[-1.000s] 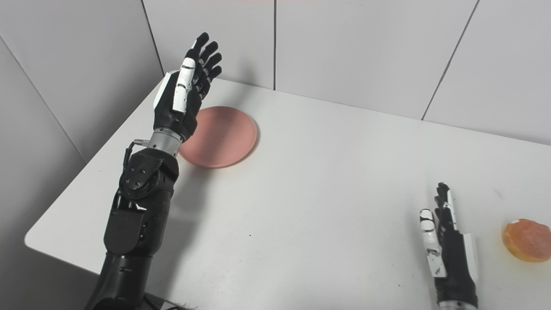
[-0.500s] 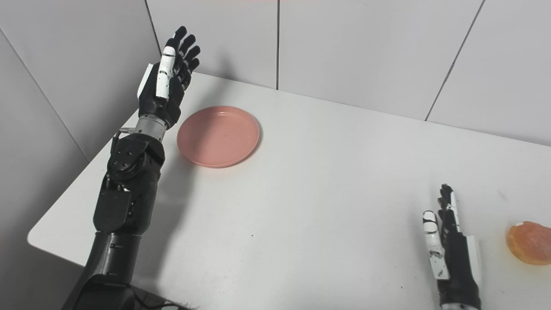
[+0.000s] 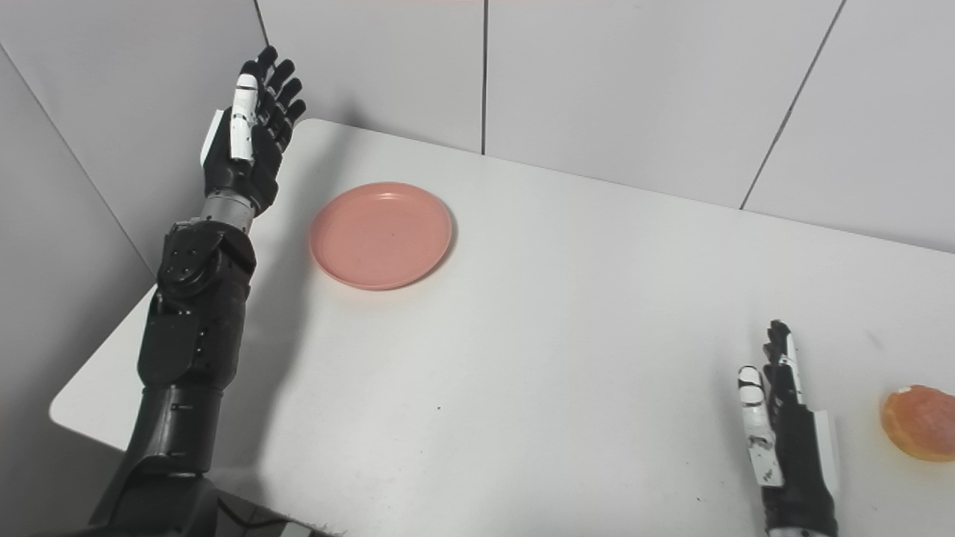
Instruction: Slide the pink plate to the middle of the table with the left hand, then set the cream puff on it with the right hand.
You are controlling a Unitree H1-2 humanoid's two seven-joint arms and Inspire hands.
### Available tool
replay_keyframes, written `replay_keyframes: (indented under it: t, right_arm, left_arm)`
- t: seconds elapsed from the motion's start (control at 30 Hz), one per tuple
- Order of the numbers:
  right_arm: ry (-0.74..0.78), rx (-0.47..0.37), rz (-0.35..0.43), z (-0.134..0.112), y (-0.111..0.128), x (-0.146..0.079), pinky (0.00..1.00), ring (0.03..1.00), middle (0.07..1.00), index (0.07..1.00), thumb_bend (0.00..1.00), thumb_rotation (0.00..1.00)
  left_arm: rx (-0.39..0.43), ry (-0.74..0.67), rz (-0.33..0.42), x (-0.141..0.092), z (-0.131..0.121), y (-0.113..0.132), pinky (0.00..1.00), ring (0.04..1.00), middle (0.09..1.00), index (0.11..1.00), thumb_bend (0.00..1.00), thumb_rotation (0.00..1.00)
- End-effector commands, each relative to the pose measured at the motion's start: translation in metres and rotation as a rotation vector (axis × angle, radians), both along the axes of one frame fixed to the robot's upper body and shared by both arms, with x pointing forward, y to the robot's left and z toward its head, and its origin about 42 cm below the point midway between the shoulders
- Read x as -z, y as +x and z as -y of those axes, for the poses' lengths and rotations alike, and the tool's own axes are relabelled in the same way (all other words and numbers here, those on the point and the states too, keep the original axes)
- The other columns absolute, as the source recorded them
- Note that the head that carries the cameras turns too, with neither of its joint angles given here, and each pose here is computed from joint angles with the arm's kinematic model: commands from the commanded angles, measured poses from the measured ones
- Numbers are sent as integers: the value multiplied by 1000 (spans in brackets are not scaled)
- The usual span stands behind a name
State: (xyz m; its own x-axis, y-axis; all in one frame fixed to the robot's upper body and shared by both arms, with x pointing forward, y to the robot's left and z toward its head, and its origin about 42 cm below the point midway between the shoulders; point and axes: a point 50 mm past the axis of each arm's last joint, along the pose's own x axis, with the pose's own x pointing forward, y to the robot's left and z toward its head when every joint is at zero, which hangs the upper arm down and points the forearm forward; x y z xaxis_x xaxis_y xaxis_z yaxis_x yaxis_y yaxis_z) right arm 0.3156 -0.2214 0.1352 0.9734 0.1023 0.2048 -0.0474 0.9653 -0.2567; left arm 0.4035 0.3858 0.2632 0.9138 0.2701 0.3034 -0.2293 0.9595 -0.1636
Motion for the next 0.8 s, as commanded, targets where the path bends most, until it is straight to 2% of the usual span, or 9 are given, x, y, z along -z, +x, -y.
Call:
replay_keyframes:
  t: [0.0, 0.23, 0.53, 0.77]
  right_arm:
    - [18, 9, -54, -2, -9, 17, 1000, 1000, 1000, 988, 104, 1000]
    - [16, 3, -56, -2, -9, 16, 1000, 1000, 1000, 993, 114, 1000]
    - [6, -3, -53, 0, -9, 15, 1000, 1000, 1000, 993, 86, 1000]
    - [13, 3, -55, -1, -10, 14, 1000, 1000, 1000, 992, 113, 1000]
  left_arm:
    - [-17, 22, 90, -27, -11, 5, 1000, 997, 995, 976, 391, 1000]
    - [-30, 21, 50, -11, -29, 7, 993, 987, 983, 973, 404, 1000]
    - [-32, -44, -15, 9, -37, 14, 977, 970, 968, 953, 446, 1000]
    - [-30, -61, -70, 26, -44, 19, 978, 963, 955, 932, 402, 1000]
